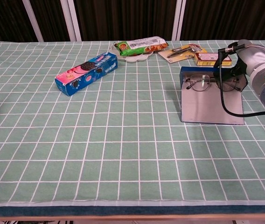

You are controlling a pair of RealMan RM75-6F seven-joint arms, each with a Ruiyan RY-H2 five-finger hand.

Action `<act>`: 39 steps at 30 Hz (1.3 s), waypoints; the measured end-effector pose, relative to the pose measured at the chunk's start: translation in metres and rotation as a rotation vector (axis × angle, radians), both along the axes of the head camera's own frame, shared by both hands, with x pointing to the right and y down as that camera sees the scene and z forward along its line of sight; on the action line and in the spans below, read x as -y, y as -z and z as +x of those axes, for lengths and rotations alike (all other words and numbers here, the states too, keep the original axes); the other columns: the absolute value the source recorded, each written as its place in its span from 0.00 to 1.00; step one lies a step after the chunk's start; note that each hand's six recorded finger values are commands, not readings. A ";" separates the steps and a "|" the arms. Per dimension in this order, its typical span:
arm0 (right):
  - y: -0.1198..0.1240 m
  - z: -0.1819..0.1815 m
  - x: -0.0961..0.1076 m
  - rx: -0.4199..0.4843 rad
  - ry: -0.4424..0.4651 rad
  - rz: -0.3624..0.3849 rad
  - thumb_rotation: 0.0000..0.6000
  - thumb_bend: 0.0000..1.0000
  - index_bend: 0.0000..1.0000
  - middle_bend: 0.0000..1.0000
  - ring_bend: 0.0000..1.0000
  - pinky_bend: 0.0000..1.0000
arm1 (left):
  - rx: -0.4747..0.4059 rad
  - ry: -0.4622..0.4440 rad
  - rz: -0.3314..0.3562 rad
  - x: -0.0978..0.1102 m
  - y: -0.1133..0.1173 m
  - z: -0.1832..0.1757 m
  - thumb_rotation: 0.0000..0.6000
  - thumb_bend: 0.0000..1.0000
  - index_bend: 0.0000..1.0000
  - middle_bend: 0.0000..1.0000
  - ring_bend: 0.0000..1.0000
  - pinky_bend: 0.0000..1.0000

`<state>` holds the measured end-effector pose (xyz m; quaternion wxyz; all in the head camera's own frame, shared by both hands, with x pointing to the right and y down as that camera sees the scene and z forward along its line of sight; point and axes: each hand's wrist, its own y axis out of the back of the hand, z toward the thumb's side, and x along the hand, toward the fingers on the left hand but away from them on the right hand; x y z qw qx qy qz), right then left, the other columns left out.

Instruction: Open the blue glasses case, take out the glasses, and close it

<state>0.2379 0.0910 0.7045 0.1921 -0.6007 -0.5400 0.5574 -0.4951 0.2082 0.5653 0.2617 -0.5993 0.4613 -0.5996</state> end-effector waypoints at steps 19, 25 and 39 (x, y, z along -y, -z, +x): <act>0.002 -0.002 0.000 0.041 -0.035 0.069 1.00 0.50 0.52 0.08 0.00 0.19 | -0.004 0.002 0.002 0.000 0.001 0.000 1.00 0.03 0.00 0.00 0.00 0.00; 0.002 -0.001 0.000 0.053 -0.044 0.089 1.00 0.50 0.52 0.08 0.00 0.19 | -0.004 0.001 0.001 0.001 0.000 0.000 1.00 0.03 0.00 0.00 0.00 0.00; -0.004 0.005 -0.004 0.018 -0.042 0.045 1.00 0.48 0.52 0.08 0.00 0.19 | -0.005 0.001 0.000 0.000 0.001 0.000 1.00 0.03 0.00 0.00 0.00 0.00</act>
